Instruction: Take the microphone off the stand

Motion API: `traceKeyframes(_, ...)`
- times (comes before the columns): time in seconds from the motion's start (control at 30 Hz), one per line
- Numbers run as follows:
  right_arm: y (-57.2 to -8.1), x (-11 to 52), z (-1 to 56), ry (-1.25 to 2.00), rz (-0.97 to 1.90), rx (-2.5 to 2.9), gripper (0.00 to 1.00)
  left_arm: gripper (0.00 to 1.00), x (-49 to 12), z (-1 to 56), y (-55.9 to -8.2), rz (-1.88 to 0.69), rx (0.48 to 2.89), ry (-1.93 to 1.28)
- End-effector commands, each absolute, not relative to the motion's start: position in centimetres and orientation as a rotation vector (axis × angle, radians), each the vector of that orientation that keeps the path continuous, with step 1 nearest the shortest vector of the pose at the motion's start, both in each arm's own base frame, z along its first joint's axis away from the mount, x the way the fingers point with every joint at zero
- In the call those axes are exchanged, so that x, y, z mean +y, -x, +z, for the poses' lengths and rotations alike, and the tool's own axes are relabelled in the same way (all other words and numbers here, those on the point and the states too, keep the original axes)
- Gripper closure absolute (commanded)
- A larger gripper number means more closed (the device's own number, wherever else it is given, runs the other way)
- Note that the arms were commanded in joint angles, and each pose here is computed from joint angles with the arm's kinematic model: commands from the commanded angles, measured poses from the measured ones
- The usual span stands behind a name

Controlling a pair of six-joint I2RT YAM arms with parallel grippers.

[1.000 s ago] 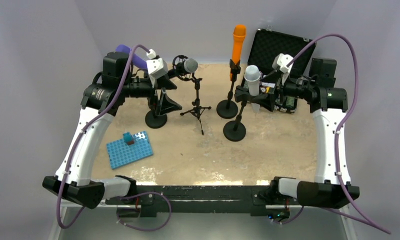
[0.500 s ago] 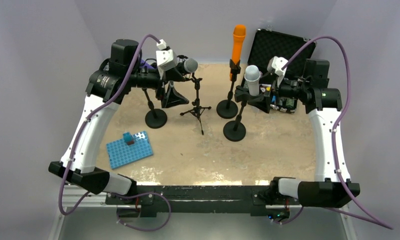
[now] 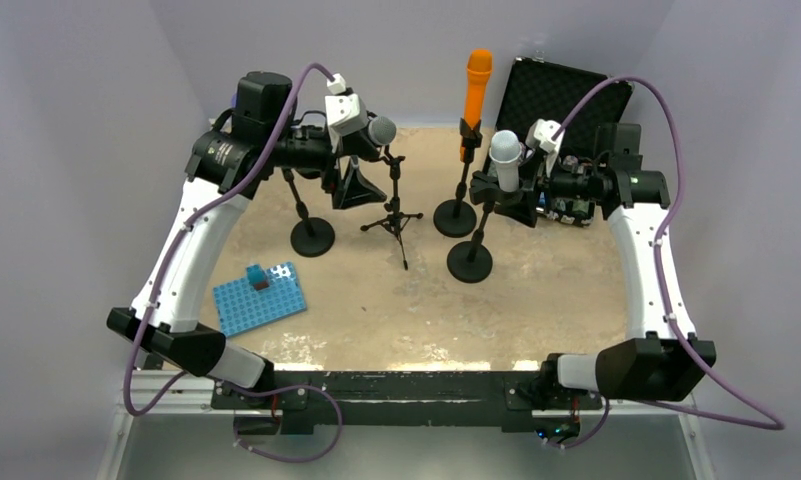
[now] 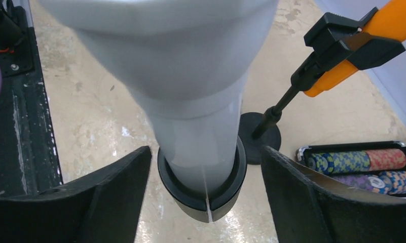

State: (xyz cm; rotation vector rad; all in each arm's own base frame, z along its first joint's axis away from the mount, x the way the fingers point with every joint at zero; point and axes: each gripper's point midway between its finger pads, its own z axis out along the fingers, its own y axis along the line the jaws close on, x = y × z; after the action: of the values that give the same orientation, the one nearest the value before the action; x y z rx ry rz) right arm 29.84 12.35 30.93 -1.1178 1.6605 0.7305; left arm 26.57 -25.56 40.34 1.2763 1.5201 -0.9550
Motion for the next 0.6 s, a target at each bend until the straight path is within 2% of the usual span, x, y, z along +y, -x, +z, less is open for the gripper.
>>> traceKeyframes(0.0, -29.9, 12.8, 31.2, 1.128, 0.767, 1.635, 0.24, 0.07, -25.0, 41.1, -25.3, -0.931, 1.476, -1.295)
traceKeyframes(0.1, -29.6, 13.0, 31.4, 1.125, 0.793, 1.627, 0.37, 0.06, -24.6, 39.8, -24.7, -0.926, 1.501, -1.323)
traceKeyframes(0.23, -28.9, 13.2, 31.6, 1.141, 0.807, 1.608, 0.65, 0.06, -24.9, 38.8, -24.0, -1.000, 1.534, -1.318)
traceKeyframes(0.3, -28.3, 13.4, 31.6, 1.166, 0.824, 1.597, 0.75, 0.06, -25.0, 38.6, -24.1, -1.019, 1.542, -1.313)
traceKeyframes(0.37, -27.3, 13.7, 31.9, 1.188, 0.852, 1.588, 0.79, 0.06, -25.1, 38.6, -24.3, -1.015, 1.542, -1.313)
traceKeyframes(0.57, -23.3, 16.1, 32.2, 1.328, 0.844, 1.480, 0.80, 0.06, -25.1, 38.3, -24.0, -1.036, 1.548, -1.321)
